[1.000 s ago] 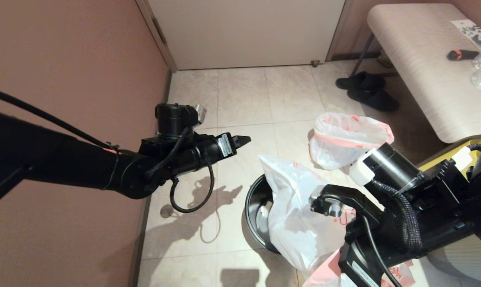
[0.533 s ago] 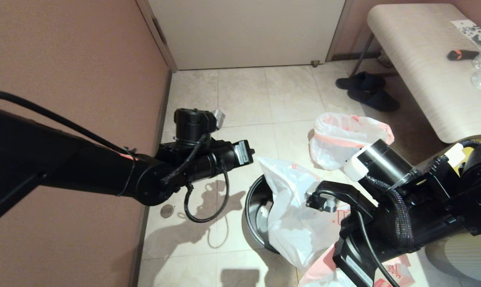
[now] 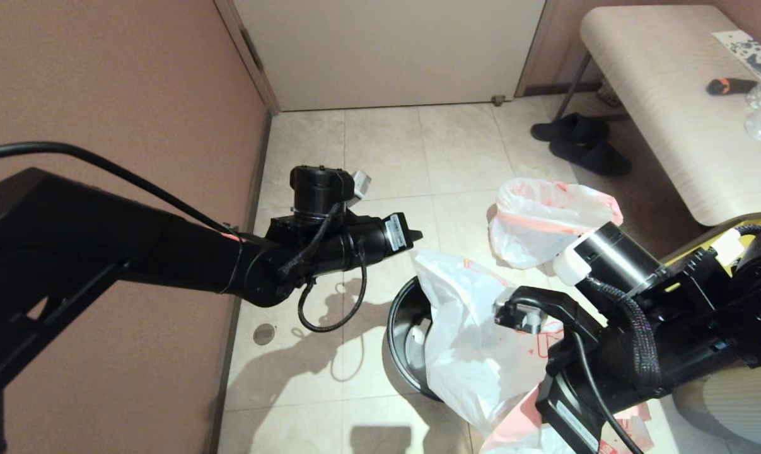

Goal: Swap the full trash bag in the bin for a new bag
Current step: Put the new garbage bag on the trash can

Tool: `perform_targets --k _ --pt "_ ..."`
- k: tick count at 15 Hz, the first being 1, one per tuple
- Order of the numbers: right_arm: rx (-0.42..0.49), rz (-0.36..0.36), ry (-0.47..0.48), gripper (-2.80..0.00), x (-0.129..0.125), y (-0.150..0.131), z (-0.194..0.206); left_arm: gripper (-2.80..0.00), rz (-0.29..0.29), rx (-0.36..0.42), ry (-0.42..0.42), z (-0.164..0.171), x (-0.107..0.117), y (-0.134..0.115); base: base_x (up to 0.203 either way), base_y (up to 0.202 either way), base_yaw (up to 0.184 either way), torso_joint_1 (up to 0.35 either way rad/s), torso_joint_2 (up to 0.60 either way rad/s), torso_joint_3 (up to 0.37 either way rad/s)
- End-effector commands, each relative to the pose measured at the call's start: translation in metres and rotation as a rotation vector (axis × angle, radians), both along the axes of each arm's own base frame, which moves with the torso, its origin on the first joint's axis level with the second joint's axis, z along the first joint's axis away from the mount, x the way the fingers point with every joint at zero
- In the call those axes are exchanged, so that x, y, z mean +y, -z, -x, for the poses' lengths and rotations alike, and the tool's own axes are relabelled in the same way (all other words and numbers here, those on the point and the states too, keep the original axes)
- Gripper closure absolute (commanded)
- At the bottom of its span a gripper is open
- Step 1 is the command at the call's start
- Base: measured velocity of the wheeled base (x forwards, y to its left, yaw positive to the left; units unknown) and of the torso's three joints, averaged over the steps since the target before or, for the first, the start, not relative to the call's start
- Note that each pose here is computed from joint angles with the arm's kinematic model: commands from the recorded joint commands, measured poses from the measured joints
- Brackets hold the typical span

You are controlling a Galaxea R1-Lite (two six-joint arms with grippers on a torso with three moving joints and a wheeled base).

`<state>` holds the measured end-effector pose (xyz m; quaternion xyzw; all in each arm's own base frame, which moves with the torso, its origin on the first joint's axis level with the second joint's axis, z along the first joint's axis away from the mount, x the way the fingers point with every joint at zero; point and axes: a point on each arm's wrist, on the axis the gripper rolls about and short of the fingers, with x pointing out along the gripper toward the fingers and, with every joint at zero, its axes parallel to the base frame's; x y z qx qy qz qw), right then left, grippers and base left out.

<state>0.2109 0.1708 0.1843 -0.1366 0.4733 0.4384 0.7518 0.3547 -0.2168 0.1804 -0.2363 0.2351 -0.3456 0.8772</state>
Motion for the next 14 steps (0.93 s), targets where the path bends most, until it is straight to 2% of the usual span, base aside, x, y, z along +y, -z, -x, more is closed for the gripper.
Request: perform_targets --k 1,2,4,5,8,14 --pt "0.022 0.004 -0.010 0.00 -0.002 0.005 0.003 0.00 0.021 0.012 -0.010 -0.017 0.008 0.004 0.000 0.000 0.000 0.000 0.00 0.000" --pt "0.033 0.008 -0.016 0.00 -0.003 0.008 0.004 0.00 0.045 0.030 0.000 -0.025 0.010 0.003 0.000 0.000 0.000 0.000 0.00 0.000" --pt "0.033 0.019 -0.052 0.00 -0.005 0.013 0.004 0.00 0.086 0.134 0.072 -0.033 0.014 0.002 0.000 0.000 0.000 0.000 0.00 0.000" --pt "0.036 0.029 -0.058 0.00 -0.006 0.017 0.001 0.00 0.102 0.187 0.080 -0.033 0.015 0.003 0.000 0.000 0.000 0.000 0.00 0.000" --pt "0.044 0.033 -0.067 0.00 -0.009 0.021 -0.003 0.00 0.070 0.266 0.078 -0.036 0.011 0.019 0.000 0.000 0.000 0.000 0.00 0.000" --pt "0.060 0.061 -0.140 0.00 -0.013 0.035 0.002 0.00 0.053 0.316 0.097 -0.075 -0.014 0.054 0.000 0.000 0.000 0.000 0.00 0.000"
